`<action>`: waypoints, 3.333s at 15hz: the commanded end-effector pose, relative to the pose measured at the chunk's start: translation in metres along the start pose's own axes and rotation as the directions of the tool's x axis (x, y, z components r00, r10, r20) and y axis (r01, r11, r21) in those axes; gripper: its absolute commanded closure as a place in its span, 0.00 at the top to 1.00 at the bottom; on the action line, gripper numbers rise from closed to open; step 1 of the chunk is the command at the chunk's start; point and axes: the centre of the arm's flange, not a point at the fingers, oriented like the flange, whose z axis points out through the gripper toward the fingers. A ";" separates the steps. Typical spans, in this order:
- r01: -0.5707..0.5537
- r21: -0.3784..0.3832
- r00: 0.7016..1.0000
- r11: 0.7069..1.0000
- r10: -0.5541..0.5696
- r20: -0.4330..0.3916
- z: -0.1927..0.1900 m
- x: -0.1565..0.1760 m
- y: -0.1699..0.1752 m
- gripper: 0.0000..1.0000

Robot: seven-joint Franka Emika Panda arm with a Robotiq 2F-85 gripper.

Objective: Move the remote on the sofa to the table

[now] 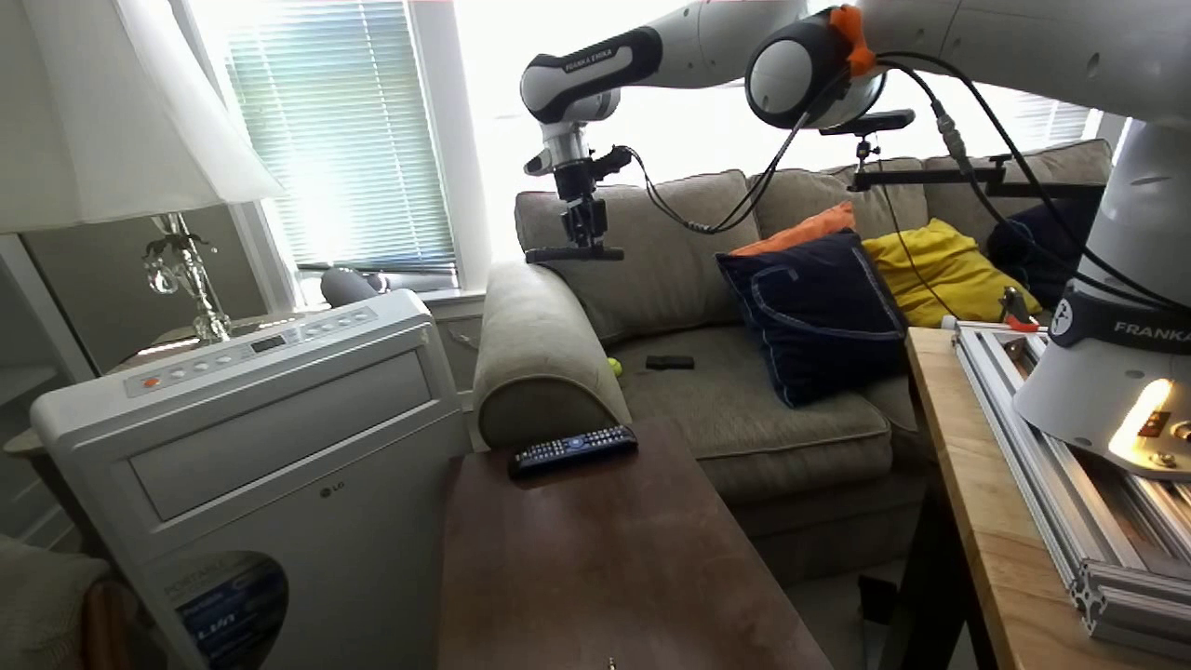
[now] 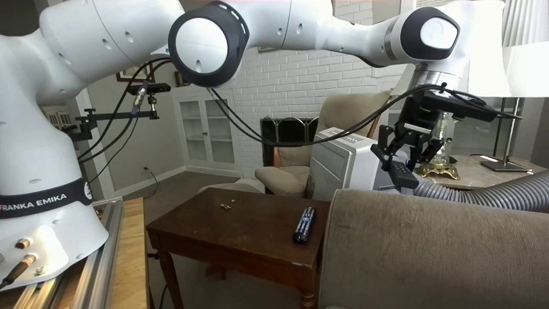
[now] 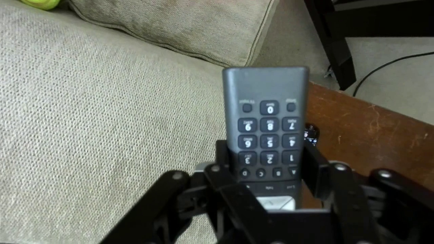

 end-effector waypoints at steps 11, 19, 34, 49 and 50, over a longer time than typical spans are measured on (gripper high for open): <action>0.136 -0.069 0.987 0.988 -0.141 -0.077 -0.039 -0.019 -0.076 0.28; 0.058 0.038 0.992 0.998 -0.054 -0.113 -0.050 0.010 -0.025 0.53; -0.228 -0.026 0.941 0.973 0.213 -0.261 -0.098 -0.051 -0.093 0.28; 0.228 -0.051 0.956 0.972 -0.234 -0.176 -0.186 -0.033 -0.082 0.53; 0.232 -0.051 0.955 0.971 -0.237 -0.176 -0.186 -0.033 -0.082 0.53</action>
